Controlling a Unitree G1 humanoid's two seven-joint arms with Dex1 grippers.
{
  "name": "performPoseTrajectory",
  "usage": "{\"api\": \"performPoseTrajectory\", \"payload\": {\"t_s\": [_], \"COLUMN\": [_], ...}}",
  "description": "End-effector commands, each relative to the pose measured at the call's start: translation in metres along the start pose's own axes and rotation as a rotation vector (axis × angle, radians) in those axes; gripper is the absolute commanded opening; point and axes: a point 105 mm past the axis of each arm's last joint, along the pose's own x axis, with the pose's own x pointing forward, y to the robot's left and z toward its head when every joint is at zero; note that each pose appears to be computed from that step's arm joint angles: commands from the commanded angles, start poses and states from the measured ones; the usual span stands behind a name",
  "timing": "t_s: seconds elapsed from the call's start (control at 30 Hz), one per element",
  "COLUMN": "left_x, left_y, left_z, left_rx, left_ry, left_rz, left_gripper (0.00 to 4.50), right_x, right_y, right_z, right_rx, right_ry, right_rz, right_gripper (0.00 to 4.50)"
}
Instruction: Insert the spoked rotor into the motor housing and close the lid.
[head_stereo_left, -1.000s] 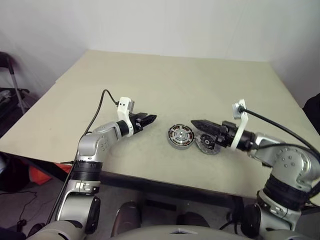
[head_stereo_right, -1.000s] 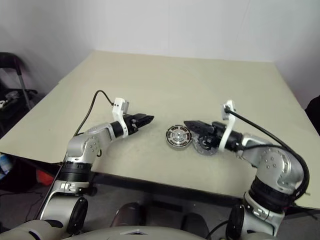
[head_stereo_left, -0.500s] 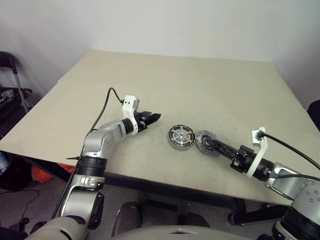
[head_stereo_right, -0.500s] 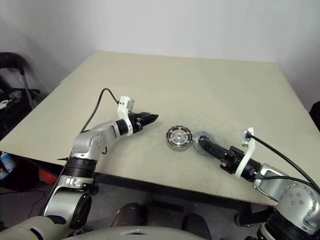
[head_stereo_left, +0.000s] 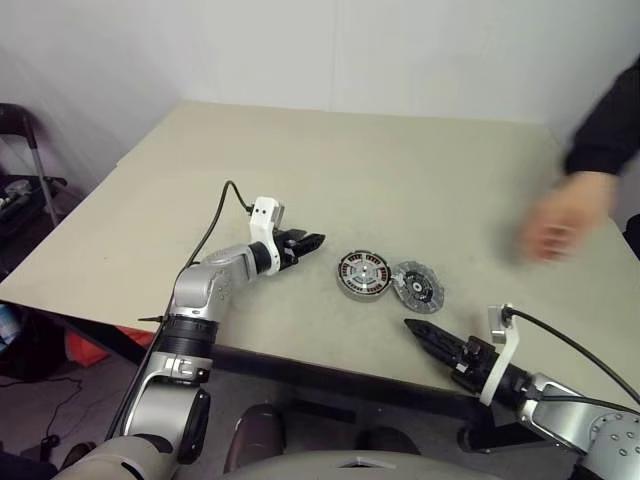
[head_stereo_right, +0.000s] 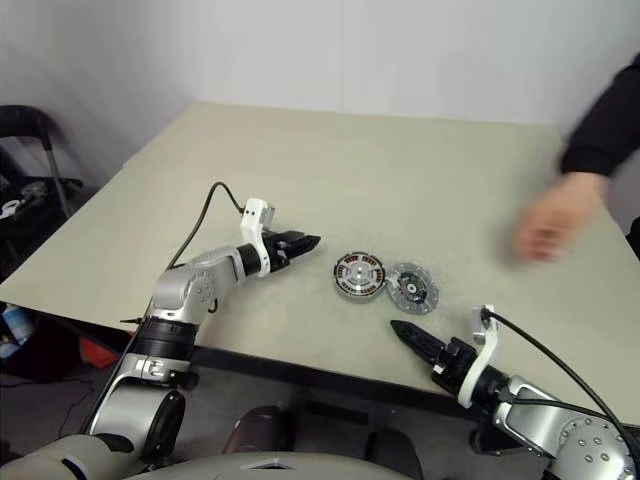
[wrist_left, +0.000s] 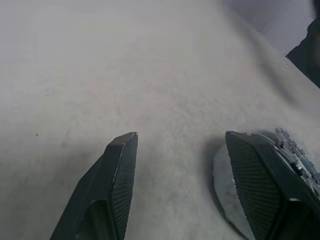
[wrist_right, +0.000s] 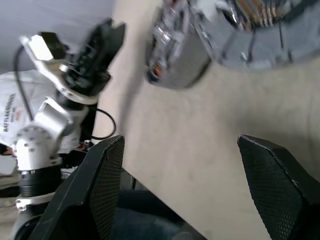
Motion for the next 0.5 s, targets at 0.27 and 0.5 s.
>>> {"api": "performPoseTrajectory", "payload": {"t_s": [0.27, 0.5], "left_x": [-0.002, -0.001], "left_y": [-0.004, -0.003], "left_z": [0.011, 0.010], "left_rx": [0.033, 0.041], "left_ry": [-0.037, -0.033], "left_rz": [0.000, 0.008], "left_gripper": [2.98, 2.98], "right_x": [-0.018, -0.023], "right_y": [-0.007, -0.006], "right_z": [0.018, 0.016], "right_rx": [-0.036, -0.041], "right_ry": [-0.035, -0.054], "right_rz": [-0.031, -0.032], "right_gripper": [3.69, 3.69]}}
